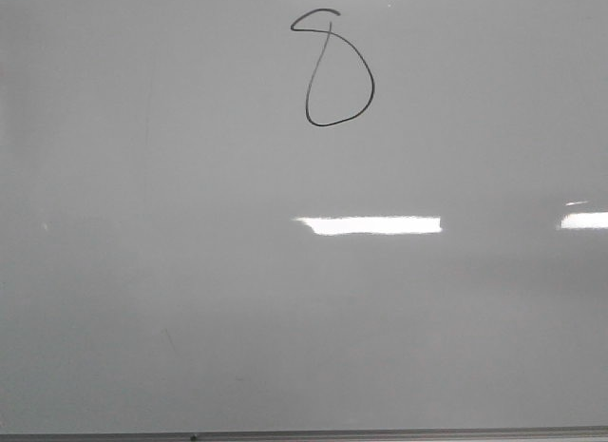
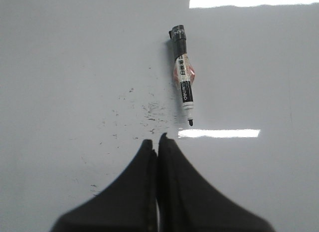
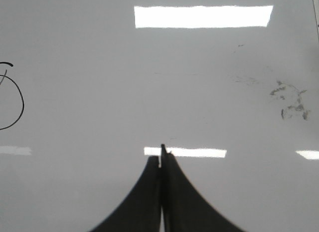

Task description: Write number 8 on whiteboard

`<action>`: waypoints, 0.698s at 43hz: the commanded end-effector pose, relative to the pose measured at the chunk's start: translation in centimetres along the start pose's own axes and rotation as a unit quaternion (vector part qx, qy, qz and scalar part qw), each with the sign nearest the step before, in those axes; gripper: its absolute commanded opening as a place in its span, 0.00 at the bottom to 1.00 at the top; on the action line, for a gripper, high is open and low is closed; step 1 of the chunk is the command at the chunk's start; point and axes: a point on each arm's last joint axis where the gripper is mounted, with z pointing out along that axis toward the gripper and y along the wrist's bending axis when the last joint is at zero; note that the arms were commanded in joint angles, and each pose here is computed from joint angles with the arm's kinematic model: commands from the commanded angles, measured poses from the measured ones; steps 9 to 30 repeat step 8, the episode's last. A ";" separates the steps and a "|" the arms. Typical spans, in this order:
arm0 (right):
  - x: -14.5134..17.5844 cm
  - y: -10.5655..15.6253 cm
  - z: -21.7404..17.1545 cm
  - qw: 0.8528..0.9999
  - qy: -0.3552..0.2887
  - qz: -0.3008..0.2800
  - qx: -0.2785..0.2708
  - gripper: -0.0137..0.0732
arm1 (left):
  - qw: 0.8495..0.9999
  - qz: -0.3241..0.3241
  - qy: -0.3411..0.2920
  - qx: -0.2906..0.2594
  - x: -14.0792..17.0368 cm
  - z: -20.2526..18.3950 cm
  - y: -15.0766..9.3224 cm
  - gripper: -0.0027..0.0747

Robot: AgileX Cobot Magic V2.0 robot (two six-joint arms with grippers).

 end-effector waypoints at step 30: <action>-0.9 0.0 -0.2 0.999 -0.048 -0.008 0.001 0.08 | 0.999 -0.007 -0.041 0.002 -0.3 -0.1 0.0 0.01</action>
